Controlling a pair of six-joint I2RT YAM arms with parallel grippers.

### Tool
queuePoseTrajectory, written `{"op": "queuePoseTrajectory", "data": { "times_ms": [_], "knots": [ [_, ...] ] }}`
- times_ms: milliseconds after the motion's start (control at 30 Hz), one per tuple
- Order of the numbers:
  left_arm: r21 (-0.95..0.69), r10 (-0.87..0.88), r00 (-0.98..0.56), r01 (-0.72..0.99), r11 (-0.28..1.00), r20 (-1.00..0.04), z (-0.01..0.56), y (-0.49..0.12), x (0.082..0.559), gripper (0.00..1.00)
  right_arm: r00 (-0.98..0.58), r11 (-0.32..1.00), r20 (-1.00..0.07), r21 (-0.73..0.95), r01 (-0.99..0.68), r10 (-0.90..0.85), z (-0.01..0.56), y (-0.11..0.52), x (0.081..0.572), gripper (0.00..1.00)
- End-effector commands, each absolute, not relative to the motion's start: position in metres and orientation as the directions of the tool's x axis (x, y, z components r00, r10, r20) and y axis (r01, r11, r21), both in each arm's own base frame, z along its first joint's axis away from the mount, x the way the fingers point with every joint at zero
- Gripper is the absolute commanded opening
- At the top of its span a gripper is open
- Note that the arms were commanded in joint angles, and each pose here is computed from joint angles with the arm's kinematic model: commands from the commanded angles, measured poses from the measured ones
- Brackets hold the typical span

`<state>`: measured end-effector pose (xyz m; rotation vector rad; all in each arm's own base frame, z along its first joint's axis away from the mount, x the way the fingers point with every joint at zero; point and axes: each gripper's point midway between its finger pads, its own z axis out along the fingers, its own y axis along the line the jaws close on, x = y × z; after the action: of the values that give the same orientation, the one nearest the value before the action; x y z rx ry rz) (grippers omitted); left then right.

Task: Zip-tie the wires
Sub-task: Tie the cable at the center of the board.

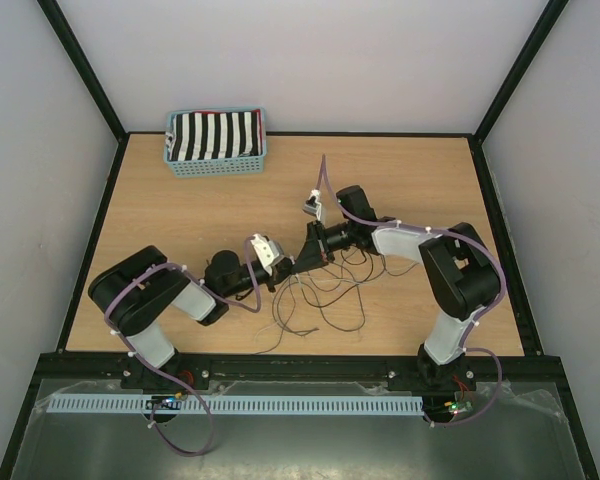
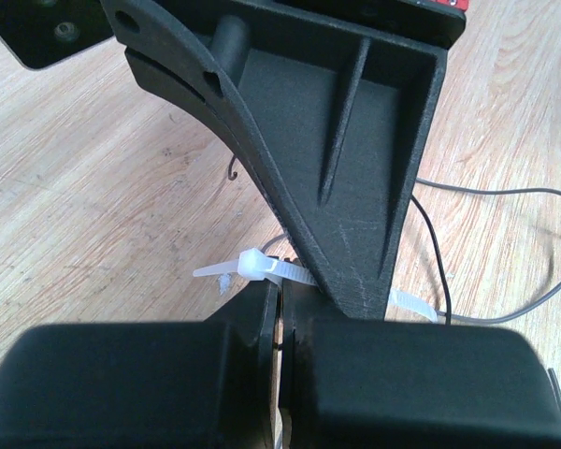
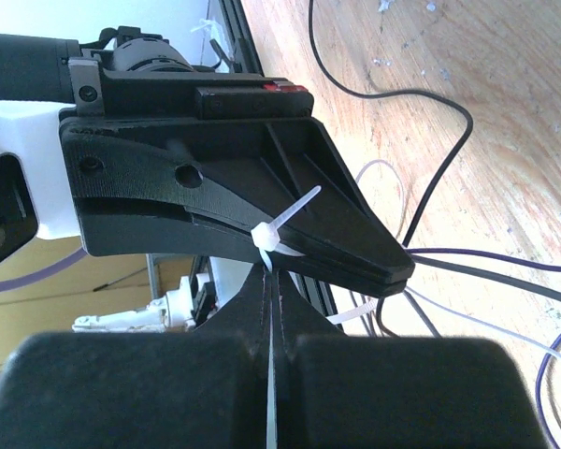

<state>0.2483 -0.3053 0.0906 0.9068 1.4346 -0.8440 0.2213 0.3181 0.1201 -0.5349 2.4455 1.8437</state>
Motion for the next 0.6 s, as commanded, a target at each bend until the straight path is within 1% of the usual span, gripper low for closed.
{"op": "queuePoseTrajectory", "data": {
  "times_ms": [0, 267, 567],
  "knots": [
    [0.086, 0.021, 0.084, 0.942, 0.325, -0.996, 0.108, -0.322, 0.223, 0.00, -0.937, 0.273, -0.279, 0.903, -0.330, -0.209, 0.117, 0.321, 0.245, 0.00],
    [0.107, 0.032, 0.102, 0.941, 0.322, -0.994, 0.107, -0.323, 0.220, 0.00, -0.939, 0.280, -0.284, 0.901, -0.331, -0.195, 0.119, 0.324, 0.253, 0.00],
    [0.111, 0.045, 0.102, 0.943, 0.313, -0.994, 0.101, -0.325, 0.219, 0.00, -0.949, 0.274, -0.265, 0.912, -0.304, -0.173, 0.121, 0.328, 0.257, 0.00]
  ]
}}
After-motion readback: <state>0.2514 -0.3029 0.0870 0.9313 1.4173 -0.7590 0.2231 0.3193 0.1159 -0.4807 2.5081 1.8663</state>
